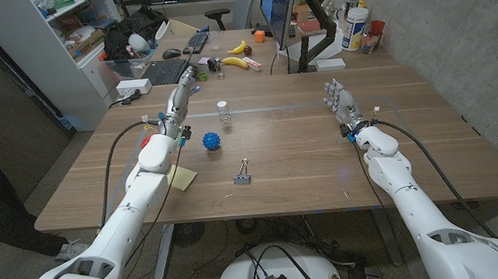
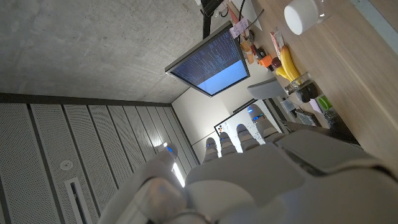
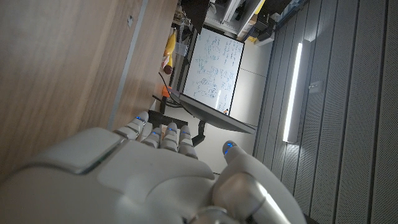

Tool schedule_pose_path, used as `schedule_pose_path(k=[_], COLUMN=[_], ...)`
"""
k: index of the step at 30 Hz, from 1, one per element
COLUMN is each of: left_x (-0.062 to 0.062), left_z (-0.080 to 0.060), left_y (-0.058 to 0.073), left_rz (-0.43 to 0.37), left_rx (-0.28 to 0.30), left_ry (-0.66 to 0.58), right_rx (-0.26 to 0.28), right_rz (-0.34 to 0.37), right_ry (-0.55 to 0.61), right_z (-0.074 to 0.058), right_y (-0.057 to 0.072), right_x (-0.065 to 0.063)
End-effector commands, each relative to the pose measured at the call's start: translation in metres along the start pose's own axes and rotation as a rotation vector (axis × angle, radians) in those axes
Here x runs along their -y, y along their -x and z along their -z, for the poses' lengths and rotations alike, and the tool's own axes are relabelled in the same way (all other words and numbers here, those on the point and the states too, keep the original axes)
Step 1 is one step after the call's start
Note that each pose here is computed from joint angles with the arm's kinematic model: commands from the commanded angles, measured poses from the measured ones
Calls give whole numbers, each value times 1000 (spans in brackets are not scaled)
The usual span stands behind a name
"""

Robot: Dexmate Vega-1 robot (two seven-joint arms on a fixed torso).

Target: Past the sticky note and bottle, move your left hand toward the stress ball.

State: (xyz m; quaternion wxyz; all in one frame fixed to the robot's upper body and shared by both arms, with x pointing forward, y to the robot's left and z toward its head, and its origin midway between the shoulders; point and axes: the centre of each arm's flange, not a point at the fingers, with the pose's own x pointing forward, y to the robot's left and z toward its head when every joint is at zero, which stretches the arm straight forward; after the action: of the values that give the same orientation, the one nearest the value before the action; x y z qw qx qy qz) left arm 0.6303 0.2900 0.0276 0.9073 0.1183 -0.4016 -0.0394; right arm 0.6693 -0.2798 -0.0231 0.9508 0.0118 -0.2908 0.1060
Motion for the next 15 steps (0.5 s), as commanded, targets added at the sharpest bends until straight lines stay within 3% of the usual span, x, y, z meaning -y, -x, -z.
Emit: schedule_pose_path(k=[1, 15], left_x=[5, 7], left_z=[-12, -21], left_y=[-1, -1], left_rz=[14, 21], left_rx=[45, 87], left_ry=[-61, -100], right_rx=[4, 6], right_rz=[-3, -6], right_ry=[2, 3], right_z=[0, 1], right_y=[2, 1], right_x=[0, -2])
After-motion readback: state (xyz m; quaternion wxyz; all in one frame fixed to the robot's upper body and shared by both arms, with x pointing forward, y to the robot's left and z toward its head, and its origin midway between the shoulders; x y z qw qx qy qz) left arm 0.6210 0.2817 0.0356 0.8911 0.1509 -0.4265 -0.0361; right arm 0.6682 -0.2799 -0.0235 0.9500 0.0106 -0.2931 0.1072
